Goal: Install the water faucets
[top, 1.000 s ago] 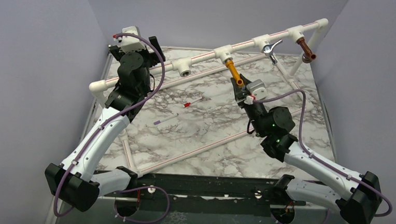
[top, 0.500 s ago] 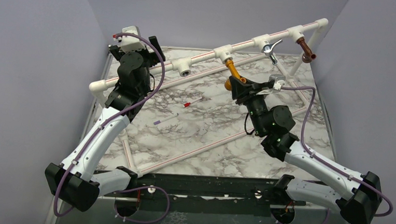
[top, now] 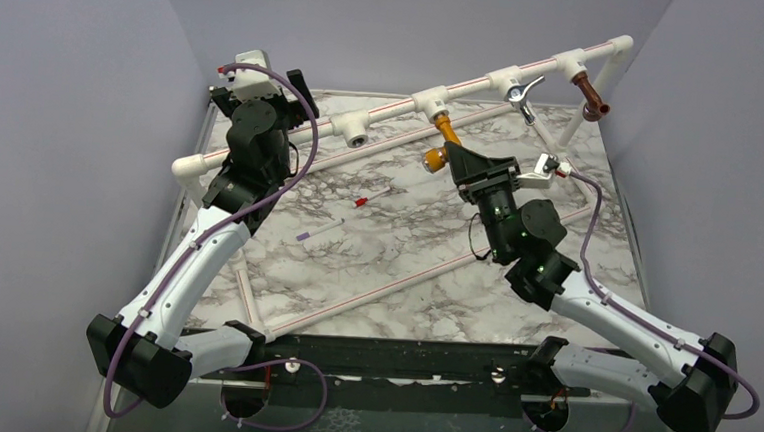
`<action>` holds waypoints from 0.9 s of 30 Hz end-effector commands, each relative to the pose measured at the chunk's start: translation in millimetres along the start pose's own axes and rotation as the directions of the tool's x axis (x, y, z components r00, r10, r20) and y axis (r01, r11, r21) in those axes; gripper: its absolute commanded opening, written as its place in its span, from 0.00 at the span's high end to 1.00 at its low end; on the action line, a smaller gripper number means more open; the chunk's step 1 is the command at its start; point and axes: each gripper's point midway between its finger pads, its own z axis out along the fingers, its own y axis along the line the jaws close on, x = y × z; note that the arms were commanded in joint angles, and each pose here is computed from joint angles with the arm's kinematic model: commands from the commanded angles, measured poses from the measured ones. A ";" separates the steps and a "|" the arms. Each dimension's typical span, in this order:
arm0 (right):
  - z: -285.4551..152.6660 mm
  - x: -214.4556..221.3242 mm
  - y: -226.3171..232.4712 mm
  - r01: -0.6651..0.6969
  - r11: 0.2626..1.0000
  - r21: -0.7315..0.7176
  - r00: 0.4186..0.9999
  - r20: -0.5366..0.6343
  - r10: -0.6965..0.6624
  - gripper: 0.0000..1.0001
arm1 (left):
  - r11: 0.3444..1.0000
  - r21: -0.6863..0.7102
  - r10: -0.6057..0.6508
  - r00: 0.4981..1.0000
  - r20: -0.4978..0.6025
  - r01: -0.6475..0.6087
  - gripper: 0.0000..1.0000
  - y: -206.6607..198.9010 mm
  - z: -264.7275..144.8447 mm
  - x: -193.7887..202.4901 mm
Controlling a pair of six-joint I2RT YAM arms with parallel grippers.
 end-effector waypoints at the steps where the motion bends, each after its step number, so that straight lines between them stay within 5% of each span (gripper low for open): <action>1: 2.5 -32.9 36.9 -0.345 0.938 -0.013 0.936 0.064 0.345 0.99 | 0.966 0.100 0.257 0.869 -0.422 -0.237 0.01 11.5 -35.6 142.4; 11: 2.6 -21.5 19.6 -0.574 0.810 0.119 0.818 0.073 0.570 0.99 | 0.967 0.093 0.255 0.874 -0.414 -0.238 0.01 13.0 -36.1 138.7; 23: -0.2 -21.3 10.8 -0.560 0.809 0.177 0.828 0.092 0.553 0.99 | 0.965 0.086 0.260 0.870 -0.419 -0.247 0.01 14.4 -35.2 141.2; 27: 0.0 -20.0 9.4 -0.548 0.814 0.192 0.836 0.090 0.542 0.87 | 0.965 0.084 0.262 0.869 -0.420 -0.250 0.01 15.1 -35.0 141.5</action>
